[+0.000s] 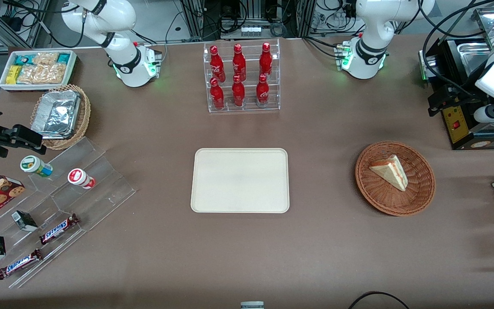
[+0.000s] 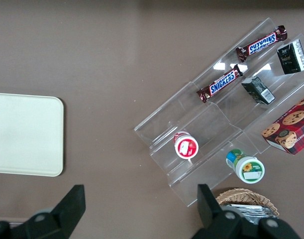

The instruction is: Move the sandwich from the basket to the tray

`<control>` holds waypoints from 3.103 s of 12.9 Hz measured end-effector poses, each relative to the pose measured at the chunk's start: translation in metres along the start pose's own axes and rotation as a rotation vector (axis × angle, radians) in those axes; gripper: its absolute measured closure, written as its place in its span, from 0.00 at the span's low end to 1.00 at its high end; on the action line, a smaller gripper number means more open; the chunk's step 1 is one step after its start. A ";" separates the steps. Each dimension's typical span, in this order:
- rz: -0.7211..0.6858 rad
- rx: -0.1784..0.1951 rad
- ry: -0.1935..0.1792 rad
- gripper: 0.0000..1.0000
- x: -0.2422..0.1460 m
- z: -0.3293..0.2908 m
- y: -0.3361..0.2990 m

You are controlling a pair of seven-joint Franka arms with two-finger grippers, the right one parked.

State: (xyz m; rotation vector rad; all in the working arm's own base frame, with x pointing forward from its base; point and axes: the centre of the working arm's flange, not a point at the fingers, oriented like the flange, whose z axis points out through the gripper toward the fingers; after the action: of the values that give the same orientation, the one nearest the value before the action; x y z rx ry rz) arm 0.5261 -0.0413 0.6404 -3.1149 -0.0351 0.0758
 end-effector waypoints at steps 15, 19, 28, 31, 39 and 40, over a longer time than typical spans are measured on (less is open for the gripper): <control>-0.292 -0.002 -0.037 0.00 0.026 0.123 -0.086; -0.499 -0.007 0.024 0.00 0.036 0.217 -0.100; -0.932 -0.083 -0.026 0.00 0.033 0.336 -0.068; -0.977 -0.068 -0.032 0.00 0.036 0.367 -0.063; -0.990 -0.047 -0.067 0.00 0.033 0.403 -0.047; -0.981 -0.040 -0.079 0.01 0.030 0.409 -0.042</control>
State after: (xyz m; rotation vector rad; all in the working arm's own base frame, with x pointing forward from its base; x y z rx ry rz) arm 0.5347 0.0116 0.2320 -2.7428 -1.5098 0.1667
